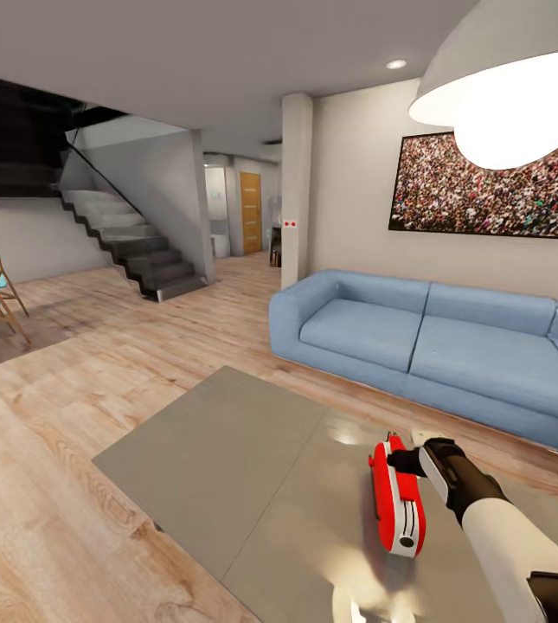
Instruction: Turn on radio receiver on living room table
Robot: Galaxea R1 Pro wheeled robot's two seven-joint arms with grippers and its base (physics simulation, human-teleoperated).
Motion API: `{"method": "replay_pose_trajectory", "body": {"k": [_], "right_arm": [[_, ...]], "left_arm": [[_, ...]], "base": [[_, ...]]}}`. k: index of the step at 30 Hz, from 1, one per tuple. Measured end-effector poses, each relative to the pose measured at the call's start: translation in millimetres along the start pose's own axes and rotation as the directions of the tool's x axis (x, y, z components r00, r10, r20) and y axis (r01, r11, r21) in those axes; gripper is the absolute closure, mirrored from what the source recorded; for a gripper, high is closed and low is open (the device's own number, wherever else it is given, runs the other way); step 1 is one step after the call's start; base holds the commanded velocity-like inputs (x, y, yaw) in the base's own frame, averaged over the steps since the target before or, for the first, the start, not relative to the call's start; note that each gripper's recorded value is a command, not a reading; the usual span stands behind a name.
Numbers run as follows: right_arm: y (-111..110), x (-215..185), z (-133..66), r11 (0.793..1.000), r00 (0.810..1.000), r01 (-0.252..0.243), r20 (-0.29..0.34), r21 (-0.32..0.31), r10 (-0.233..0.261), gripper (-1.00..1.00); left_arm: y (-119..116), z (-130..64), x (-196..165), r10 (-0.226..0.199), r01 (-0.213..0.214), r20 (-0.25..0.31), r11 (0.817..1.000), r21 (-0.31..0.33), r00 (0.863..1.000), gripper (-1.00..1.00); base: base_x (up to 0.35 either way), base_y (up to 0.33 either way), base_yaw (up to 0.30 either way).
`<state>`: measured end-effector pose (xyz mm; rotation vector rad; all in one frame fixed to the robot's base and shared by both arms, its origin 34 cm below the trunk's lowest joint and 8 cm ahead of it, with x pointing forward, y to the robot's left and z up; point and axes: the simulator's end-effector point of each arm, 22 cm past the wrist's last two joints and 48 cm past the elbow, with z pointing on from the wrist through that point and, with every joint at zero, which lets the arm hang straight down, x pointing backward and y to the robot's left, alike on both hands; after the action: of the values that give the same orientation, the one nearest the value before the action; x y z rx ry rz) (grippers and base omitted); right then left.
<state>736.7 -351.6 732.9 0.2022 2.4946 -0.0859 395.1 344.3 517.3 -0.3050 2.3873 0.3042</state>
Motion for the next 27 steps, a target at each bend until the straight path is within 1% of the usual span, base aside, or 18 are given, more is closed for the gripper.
{"method": "replay_pose_trajectory", "body": {"k": [7,14,27], "right_arm": [[-1.6,4.0,1.4,1.0,1.0,0.0,-0.009,0.006,0.0,-1.0],[-7.7,4.4,1.4,0.999,1.0,0.0,-0.01,0.034,0.0,-1.0],[-7.6,4.7,1.8,0.999,1.0,0.001,-0.008,0.037,0.0,-1.0]], "left_arm": [[0.1,0.0,-0.1,0.0,0.0,0.0,1.0,0.0,1.0,-1.0],[0.2,-0.1,0.0,0.0,0.0,0.001,1.0,0.0,1.0,-1.0],[0.2,0.0,-0.3,0.0,0.0,0.002,1.0,-0.001,1.0,-1.0]], "base": [[0.0,0.0,0.0],[0.0,0.0,0.0],[0.0,0.0,0.0]]}}
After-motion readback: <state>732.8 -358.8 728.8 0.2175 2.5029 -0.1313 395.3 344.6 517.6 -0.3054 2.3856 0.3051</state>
